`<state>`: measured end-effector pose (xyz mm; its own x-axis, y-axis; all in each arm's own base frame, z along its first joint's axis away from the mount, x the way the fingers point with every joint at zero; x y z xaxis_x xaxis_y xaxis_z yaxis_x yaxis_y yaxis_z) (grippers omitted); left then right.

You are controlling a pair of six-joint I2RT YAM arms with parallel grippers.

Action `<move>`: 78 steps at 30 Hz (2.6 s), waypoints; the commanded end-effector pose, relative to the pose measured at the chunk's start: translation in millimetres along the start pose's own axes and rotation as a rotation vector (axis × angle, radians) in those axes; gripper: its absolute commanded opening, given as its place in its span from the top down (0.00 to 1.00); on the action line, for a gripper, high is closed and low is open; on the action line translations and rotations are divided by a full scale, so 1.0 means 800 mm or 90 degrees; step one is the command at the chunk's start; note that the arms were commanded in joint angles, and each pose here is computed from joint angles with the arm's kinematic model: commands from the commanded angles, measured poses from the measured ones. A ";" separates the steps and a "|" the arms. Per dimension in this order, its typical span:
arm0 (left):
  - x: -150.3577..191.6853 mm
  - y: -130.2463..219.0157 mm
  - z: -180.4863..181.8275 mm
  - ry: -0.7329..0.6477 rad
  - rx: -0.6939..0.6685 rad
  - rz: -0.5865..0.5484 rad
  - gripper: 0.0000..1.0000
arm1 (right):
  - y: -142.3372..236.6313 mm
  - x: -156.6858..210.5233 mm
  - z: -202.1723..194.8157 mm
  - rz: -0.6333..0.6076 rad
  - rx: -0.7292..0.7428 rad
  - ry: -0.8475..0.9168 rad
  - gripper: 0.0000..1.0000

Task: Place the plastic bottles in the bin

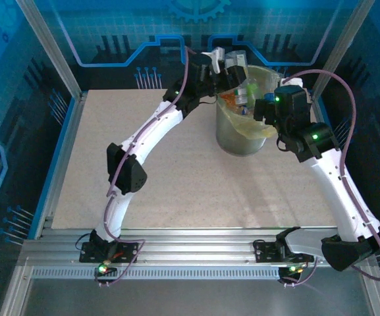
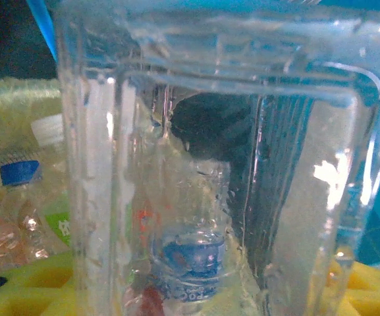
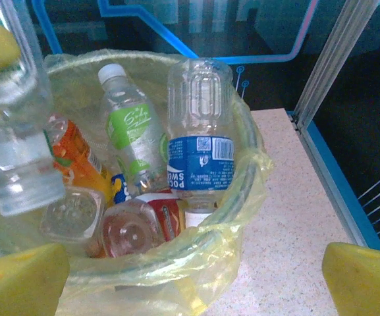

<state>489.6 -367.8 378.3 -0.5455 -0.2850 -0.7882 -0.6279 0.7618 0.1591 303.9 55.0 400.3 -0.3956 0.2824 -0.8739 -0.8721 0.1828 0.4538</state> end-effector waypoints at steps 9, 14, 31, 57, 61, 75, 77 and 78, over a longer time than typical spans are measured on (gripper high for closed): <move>0.016 -0.022 0.013 -0.021 -0.011 0.016 0.45 | -0.046 -0.028 0.016 -0.044 0.007 -0.063 0.00; 0.019 -0.026 0.017 -0.024 -0.015 0.020 0.30 | -0.077 -0.034 0.023 -0.035 0.019 -0.081 0.00; -0.020 0.011 -0.009 -0.072 -0.046 -0.021 0.17 | -0.133 -0.049 0.008 -0.001 0.023 -0.153 0.00; -0.053 0.165 0.000 -0.158 -0.228 -0.121 0.01 | -0.221 -0.042 0.040 0.134 -0.064 -0.108 0.00; -0.054 0.189 0.014 -0.143 -0.248 -0.143 0.01 | -0.224 -0.039 0.051 0.147 -0.102 -0.105 0.00; -0.042 0.220 0.042 -0.131 -0.290 -0.147 0.01 | -0.203 -0.044 0.044 0.142 -0.098 -0.088 0.00; -0.041 0.225 0.045 -0.130 -0.296 -0.149 0.01 | -0.195 -0.051 0.042 0.133 -0.095 -0.082 0.00; -0.041 0.229 0.048 -0.130 -0.300 -0.151 0.01 | -0.190 -0.055 0.042 0.126 -0.095 -0.079 0.00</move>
<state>419.7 -212.7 394.0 -0.3283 -0.2226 -0.9180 -0.8993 0.3708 0.2318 481.9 55.9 357.3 -0.5340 0.4441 -0.7195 -0.8171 -0.0526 0.5740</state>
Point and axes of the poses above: each hand's point on the last joint's axis, 136 mm out from that joint toward the fingers, its own y axis back along the fingers, its own z axis along the line the jaws close on, x = y × z, the point moved 5 cm from there along y, back along the fingers, and after that the axes turned 13 degrees about -y, right-handed, at the moved point
